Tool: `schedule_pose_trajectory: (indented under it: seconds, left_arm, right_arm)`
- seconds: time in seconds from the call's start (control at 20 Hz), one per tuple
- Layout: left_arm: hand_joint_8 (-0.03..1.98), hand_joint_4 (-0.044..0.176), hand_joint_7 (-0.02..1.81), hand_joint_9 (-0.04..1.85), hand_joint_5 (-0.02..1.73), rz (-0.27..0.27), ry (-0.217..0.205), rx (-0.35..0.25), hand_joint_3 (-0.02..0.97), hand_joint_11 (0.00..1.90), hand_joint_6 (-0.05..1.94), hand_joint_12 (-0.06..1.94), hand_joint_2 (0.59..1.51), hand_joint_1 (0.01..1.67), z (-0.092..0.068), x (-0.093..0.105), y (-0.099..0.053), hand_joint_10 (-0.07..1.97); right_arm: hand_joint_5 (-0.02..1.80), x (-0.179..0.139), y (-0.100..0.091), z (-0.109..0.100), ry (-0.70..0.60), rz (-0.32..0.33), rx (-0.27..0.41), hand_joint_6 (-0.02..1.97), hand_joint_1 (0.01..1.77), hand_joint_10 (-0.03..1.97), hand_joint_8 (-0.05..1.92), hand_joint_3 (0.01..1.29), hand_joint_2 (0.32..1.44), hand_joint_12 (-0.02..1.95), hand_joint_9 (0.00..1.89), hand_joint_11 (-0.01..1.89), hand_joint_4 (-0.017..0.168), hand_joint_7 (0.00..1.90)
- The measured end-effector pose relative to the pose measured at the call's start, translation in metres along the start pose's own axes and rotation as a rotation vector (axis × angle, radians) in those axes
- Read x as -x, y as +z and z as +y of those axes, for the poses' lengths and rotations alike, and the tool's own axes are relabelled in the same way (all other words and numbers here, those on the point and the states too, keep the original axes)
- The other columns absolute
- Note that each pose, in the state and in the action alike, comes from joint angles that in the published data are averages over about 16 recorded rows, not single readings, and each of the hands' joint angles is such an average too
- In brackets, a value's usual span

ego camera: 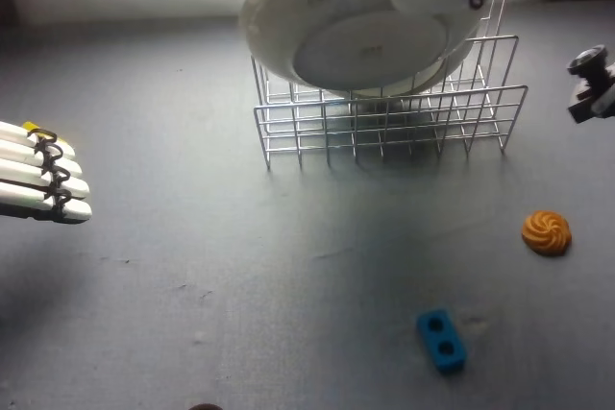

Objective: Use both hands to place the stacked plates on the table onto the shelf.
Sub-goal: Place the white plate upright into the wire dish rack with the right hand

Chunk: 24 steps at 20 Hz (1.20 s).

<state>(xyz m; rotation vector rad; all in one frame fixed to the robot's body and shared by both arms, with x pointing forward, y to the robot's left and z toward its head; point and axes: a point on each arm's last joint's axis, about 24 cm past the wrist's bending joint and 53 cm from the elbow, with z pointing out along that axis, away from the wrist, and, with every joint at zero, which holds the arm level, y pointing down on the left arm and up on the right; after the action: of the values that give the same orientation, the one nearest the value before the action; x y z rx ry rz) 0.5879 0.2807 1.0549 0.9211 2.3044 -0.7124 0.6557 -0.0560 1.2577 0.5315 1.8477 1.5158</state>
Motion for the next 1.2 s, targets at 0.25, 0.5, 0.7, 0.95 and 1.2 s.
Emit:
schedule_pose_trajectory:
  seconds: [0.25,0.5,0.7,0.95,1.2]
  left_arm:
    - [0.01,-0.002,0.01,0.01,0.02,-0.004,0.003,-0.003,0.001,0.03,0.01,0.00,1.047,0.02,-0.001,0.003,0.001,0.01]
    - [0.01,-0.002,0.01,0.01,0.02,-0.008,0.007,-0.008,0.000,0.02,0.01,0.00,1.049,0.02,-0.003,0.006,0.002,0.01]
    - [0.01,-0.002,0.01,0.01,0.02,-0.012,0.011,-0.014,0.000,0.02,0.01,0.00,1.051,0.02,-0.005,0.009,0.004,0.01]
    - [0.01,-0.002,0.01,0.02,0.02,-0.014,0.014,-0.021,0.000,0.02,0.02,0.00,1.053,0.02,-0.007,0.011,0.007,0.01]
    - [0.01,-0.002,0.01,0.02,0.02,-0.019,0.016,-0.024,0.000,0.02,0.02,0.00,1.053,0.02,-0.007,0.014,0.008,0.01]
  right_arm:
    - [0.79,0.019,0.001,-0.011,0.024,-0.035,-0.025,1.01,1.37,1.18,1.01,0.01,1.05,1.28,1.00,0.89,-0.008,0.91]
    - [0.79,0.029,0.003,-0.025,0.031,-0.052,-0.053,1.01,1.37,1.17,1.01,0.01,1.05,1.28,1.00,0.88,-0.008,0.91]
    - [0.79,0.032,0.006,-0.036,0.029,-0.058,-0.074,1.01,1.37,1.16,1.01,0.01,1.05,1.27,1.00,0.88,-0.008,0.92]
    - [0.79,0.034,0.011,-0.051,0.015,-0.060,-0.099,1.01,1.37,1.16,1.01,0.01,1.05,1.27,1.00,0.88,-0.008,0.92]
    - [0.79,0.034,0.015,-0.064,-0.003,-0.060,-0.117,1.01,1.37,1.17,1.02,0.01,1.05,1.27,1.00,0.88,-0.008,0.92]
